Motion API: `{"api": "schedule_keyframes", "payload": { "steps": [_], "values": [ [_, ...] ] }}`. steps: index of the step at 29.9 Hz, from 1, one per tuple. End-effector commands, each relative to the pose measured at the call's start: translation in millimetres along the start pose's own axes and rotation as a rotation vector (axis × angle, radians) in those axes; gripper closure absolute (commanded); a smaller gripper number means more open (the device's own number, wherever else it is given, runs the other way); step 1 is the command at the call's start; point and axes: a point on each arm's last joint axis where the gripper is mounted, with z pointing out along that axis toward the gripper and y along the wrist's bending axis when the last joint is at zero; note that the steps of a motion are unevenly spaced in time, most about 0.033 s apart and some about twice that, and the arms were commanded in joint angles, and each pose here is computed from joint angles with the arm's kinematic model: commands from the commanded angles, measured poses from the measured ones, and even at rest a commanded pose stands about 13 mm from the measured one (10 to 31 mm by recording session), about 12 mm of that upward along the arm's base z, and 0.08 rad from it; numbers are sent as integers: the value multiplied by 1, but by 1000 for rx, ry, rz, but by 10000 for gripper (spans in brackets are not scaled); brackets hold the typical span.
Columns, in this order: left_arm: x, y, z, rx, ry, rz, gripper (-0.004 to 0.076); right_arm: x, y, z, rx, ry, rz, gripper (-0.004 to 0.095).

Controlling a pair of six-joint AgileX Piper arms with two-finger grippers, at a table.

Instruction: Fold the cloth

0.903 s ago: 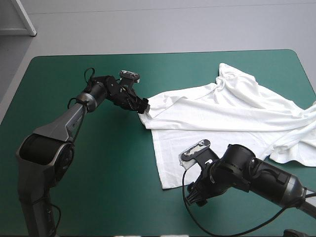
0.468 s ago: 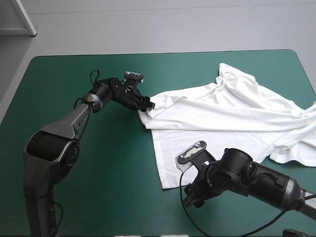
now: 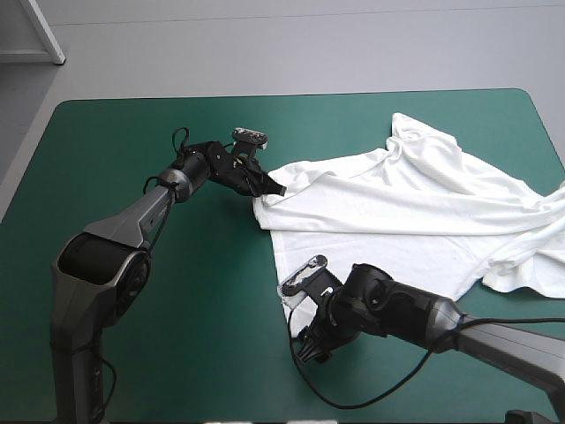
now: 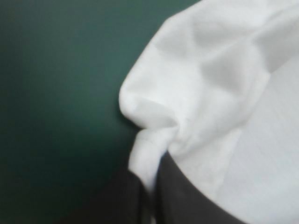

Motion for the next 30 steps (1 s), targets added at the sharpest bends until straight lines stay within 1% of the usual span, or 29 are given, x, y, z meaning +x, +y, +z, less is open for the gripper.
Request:
{"api": "schedule_keyframes", "payload": {
  "steps": [1, 5, 8, 10, 12, 14, 17, 18, 19, 24, 26, 30],
  "values": [
    [0, -8, -6, 16, 29, 26, 734, -14, 6, 3, -32, -87, -21, 171],
    [0, -8, -6, 15, 28, 25, 734, -18, 15, 22, -42, -80, -46, 171],
    [0, -8, -6, 15, 28, 25, 734, -17, 22, 35, -42, -47, -68, 172],
    [0, -8, -6, 15, 28, 25, 734, -16, 26, 43, -39, -18, -76, 210],
    [0, -8, -6, 15, 28, 25, 734, -15, 28, 51, -32, 3, -80, 320],
    [0, -7, -6, 14, 25, 25, 734, -15, 28, 56, -20, 14, -87, 480],
    [0, -7, -6, 12, 21, 25, 734, -16, 25, 57, 18, 5, -91, 838],
    [-1, -8, -7, 12, 18, 25, 734, -17, 23, 57, 33, -1, -88, 926],
    [-1, -8, -8, 11, 14, 26, 734, -18, 22, 57, 50, -8, -79, 911],
    [-10, -11, -24, -1, -43, 35, 734, -21, 11, 44, 145, -67, -41, 926],
    [-18, -14, -41, -10, -100, 46, 734, -22, 5, 30, 190, -104, -30, 926],
    [-41, -27, -95, -20, -249, 65, 734, -19, -13, -18, 297, -201, 16, 926]
  ]
}}
